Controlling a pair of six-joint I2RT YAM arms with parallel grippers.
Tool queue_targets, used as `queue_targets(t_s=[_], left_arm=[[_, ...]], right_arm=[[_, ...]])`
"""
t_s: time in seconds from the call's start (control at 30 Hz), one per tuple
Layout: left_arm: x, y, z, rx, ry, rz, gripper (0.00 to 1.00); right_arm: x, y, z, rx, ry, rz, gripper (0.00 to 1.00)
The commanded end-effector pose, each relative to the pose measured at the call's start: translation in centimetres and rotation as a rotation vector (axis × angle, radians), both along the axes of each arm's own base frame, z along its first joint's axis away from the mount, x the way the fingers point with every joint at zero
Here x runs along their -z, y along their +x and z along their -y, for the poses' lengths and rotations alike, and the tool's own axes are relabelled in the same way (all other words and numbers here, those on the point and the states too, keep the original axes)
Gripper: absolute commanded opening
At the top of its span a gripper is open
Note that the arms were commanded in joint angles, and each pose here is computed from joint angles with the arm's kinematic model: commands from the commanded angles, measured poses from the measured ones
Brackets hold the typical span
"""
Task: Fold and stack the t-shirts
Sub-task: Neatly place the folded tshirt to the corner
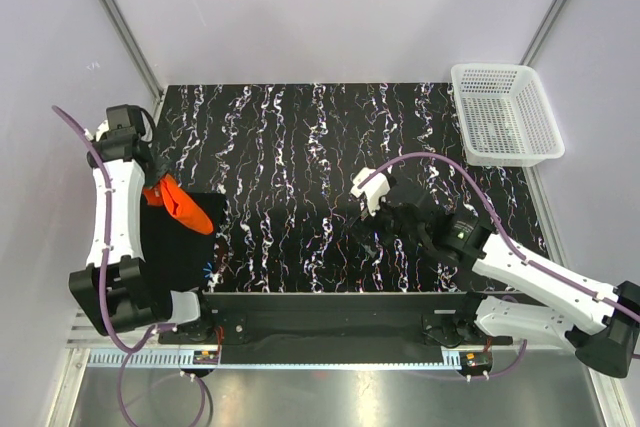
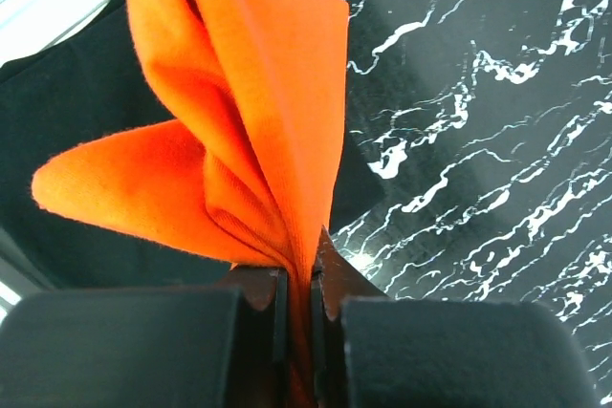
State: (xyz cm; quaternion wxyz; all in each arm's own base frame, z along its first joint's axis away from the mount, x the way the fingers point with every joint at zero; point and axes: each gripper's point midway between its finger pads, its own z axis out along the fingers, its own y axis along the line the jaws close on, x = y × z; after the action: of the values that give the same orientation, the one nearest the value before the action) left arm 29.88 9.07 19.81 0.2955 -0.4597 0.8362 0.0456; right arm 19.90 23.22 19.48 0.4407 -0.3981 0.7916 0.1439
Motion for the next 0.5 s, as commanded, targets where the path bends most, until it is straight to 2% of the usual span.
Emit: queue_targets(t_s=[0.0, 0.13, 0.47], left_arm=[[-1.8, 0.8, -0.3, 0.030, 0.013, 0.064, 0.00], [-3.0, 2.2, -0.1, 0.037, -0.007, 0.102, 0.00], [-4.7, 7.2, 1.9, 0.009, -0.169, 0.213, 0.00]], right_arm=[[-0.8, 0.3, -0.8, -0.012, 0.042, 0.018, 1.00], [-0.7, 0.1, -1.0, -0.011, 0.053, 0.002, 1.00], [-0.2, 0.1, -1.1, -0.004, 0.054, -0.014, 1.00]])
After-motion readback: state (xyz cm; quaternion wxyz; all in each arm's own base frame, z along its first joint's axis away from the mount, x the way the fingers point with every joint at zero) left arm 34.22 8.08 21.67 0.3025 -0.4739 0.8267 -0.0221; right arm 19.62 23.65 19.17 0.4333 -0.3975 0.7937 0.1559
